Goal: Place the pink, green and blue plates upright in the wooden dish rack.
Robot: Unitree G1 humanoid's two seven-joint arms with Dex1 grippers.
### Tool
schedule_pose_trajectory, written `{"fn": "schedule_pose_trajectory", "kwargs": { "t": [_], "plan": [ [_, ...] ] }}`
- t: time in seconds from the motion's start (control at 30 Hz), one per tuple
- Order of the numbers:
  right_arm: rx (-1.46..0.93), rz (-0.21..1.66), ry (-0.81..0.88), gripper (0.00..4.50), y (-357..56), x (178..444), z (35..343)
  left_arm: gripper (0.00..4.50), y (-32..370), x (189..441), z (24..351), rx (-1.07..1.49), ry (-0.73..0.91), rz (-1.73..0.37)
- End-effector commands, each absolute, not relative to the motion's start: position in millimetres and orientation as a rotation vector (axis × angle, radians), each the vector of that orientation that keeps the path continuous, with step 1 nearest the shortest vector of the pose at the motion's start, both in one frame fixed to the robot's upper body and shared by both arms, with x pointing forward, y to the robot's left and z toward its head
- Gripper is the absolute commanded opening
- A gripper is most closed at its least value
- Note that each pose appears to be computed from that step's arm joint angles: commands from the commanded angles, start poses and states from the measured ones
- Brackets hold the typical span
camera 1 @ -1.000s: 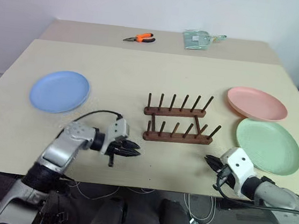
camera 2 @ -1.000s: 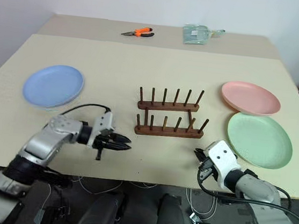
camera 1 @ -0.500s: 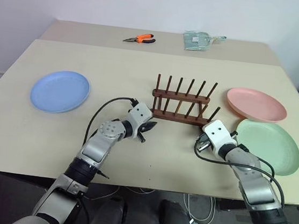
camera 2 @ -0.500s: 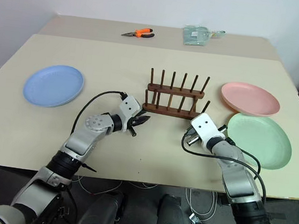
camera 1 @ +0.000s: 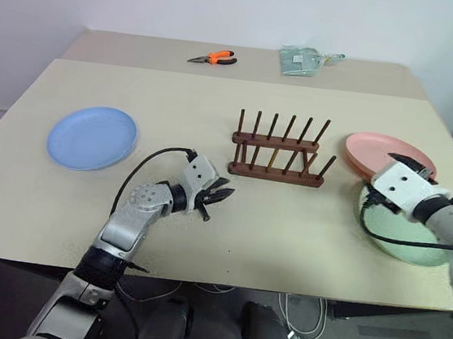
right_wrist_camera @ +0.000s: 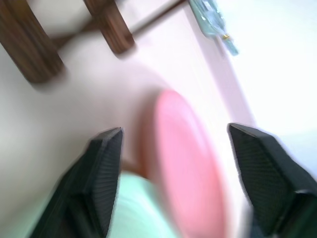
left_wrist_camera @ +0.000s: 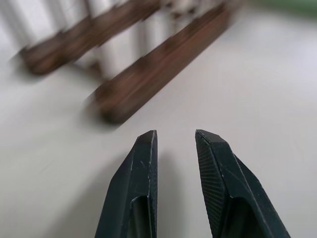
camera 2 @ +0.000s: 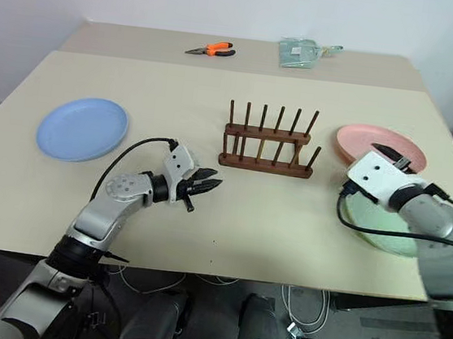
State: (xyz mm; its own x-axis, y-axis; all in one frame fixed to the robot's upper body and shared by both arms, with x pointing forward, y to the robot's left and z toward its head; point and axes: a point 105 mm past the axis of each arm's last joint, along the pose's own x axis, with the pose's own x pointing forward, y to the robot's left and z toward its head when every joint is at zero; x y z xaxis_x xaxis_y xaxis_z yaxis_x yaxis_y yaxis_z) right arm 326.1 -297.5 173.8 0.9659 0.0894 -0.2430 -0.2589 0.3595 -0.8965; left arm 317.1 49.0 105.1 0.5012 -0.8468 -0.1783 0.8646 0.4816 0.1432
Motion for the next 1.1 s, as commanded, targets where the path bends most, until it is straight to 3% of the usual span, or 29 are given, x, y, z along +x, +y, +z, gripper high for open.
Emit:
{"fn": "schedule_pose_trajectory", "kwargs": {
  "t": [0.03,0.2,0.43,0.53,0.6,0.7,0.8,0.9,1.1],
  "plan": [
    [-1.264,0.218,0.200,3.35,-315.0,337.0,165.5,1.18,34.9,305.0,119.7,0.202,0.036,-1.117],
    [-1.327,0.211,0.231,3.35,-326.9,357.0,153.7,1.18,29.0,302.1,125.0,0.186,0.017,-1.123],
    [-1.362,0.241,0.200,0.05,-325.0,362.0,159.8,1.18,36.7,301.1,123.2,0.200,0.024,-1.102],
    [-1.396,0.244,0.109,0.02,-317.2,353.3,180.1,1.18,40.8,302.1,120.9,0.213,0.030,-1.092],
    [-1.294,0.217,-0.013,0.02,-303.2,348.0,208.6,1.18,44.5,305.4,121.3,0.217,0.029,-1.074],
    [-0.812,0.254,-0.249,0.02,-262.6,334.2,257.4,1.18,49.6,311.0,122.9,0.213,0.027,-1.053],
    [-0.185,0.457,-0.410,0.02,-214.5,308.4,292.5,1.18,51.9,314.5,123.7,0.215,0.023,-1.048],
    [0.100,0.609,-0.415,0.02,-185.0,291.0,300.0,1.18,51.4,316.2,123.9,0.221,0.021,-1.052],
    [0.183,0.635,-0.289,0.02,-170.4,296.7,280.0,1.18,49.2,315.6,124.3,0.223,0.015,-1.063]
  ]
}}
